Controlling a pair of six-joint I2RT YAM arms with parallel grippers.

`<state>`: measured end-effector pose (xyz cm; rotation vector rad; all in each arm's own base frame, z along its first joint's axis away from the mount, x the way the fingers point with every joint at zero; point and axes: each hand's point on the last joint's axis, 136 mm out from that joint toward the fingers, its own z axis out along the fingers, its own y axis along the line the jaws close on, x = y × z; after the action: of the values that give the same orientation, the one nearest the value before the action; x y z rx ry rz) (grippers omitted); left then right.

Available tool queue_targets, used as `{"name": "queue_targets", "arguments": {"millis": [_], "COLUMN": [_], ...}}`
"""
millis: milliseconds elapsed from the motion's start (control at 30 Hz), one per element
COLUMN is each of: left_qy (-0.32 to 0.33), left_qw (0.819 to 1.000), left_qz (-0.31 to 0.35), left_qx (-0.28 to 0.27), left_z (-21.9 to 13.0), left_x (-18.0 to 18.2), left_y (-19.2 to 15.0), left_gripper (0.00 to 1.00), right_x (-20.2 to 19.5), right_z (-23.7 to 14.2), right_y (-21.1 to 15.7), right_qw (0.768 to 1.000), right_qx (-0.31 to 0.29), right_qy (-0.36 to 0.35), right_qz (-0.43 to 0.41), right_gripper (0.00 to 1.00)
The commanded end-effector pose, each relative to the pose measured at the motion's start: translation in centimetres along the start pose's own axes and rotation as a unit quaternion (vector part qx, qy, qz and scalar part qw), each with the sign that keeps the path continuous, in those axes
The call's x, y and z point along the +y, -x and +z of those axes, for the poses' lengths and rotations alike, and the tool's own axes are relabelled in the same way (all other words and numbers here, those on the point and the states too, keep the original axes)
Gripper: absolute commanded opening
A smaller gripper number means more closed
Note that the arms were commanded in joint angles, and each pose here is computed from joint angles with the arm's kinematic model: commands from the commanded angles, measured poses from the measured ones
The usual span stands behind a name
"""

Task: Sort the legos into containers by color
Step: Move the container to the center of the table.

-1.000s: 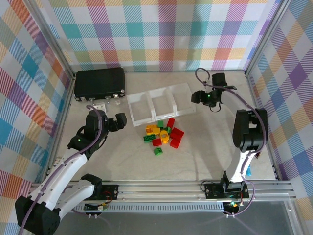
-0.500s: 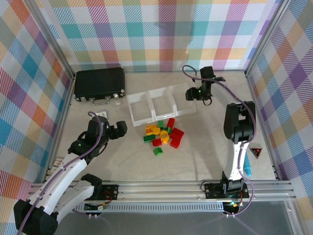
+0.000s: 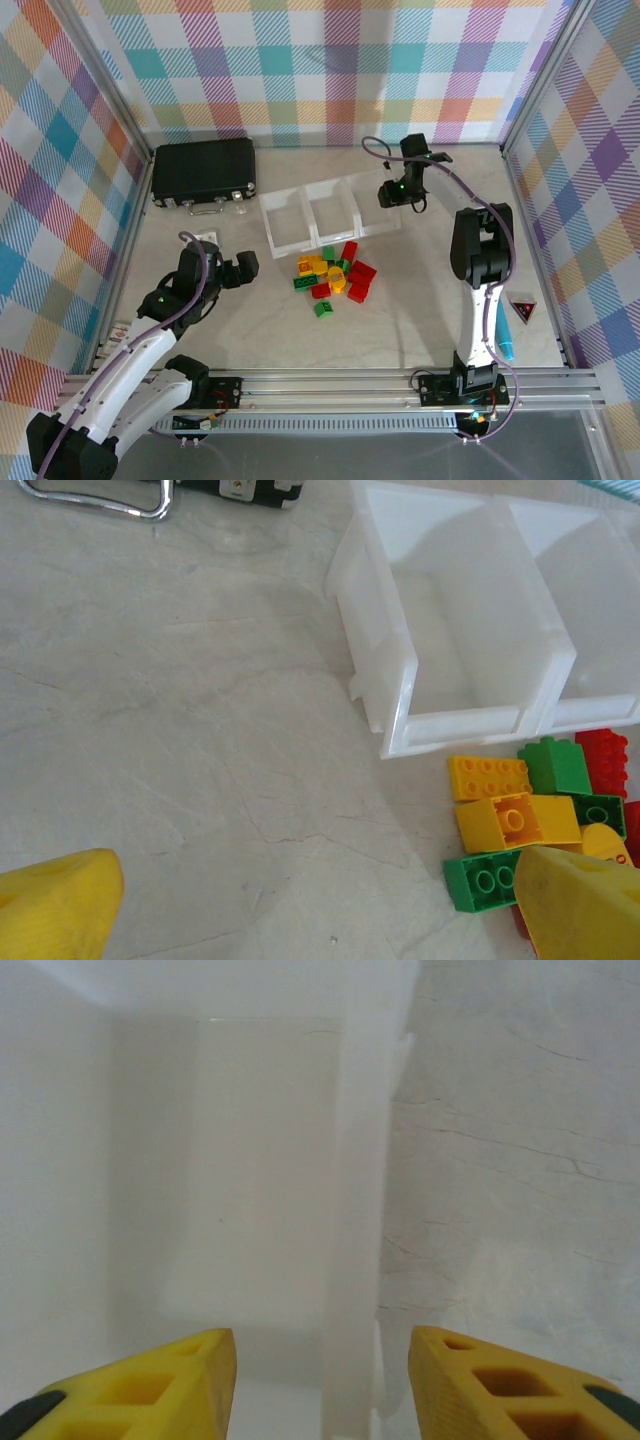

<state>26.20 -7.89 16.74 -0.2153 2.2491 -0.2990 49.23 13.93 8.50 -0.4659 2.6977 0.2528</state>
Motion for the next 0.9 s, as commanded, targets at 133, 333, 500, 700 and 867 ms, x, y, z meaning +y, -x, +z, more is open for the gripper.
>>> {"name": "queue_targets", "arguments": {"millis": [133,333,500,700,867], "left_qy": [0.005,0.013,0.014,0.018,0.017], "left_qw": [1.0,1.0,1.0,1.0,1.0], "left_qz": [0.012,0.013,0.01,0.009,0.008], "left_qx": [0.008,0.008,0.005,0.004,0.005], "left_z": [0.0,0.0,-0.1,-0.2,-0.2], "left_x": [0.3,0.7,0.9,1.2,1.2], "left_y": [-0.8,-1.0,-1.2,-1.3,-1.5], "left_gripper": [1.0,1.0,1.0,1.0,1.0], "right_x": [-0.4,-0.9,-1.0,-1.0,-1.1], "right_z": [0.5,0.0,-0.6,-1.2,-1.2], "right_y": [-0.3,-0.3,-0.4,-1.1,-2.1], "right_qw": [0.999,0.999,0.999,0.998,0.997], "right_qx": [0.022,0.02,0.016,0.016,0.023], "right_qy": [-0.027,-0.043,-0.051,-0.055,-0.059], "right_qz": [-0.016,-0.006,0.001,0.023,0.042], "right_gripper": [0.36,0.27,0.25,0.21,0.2]}}
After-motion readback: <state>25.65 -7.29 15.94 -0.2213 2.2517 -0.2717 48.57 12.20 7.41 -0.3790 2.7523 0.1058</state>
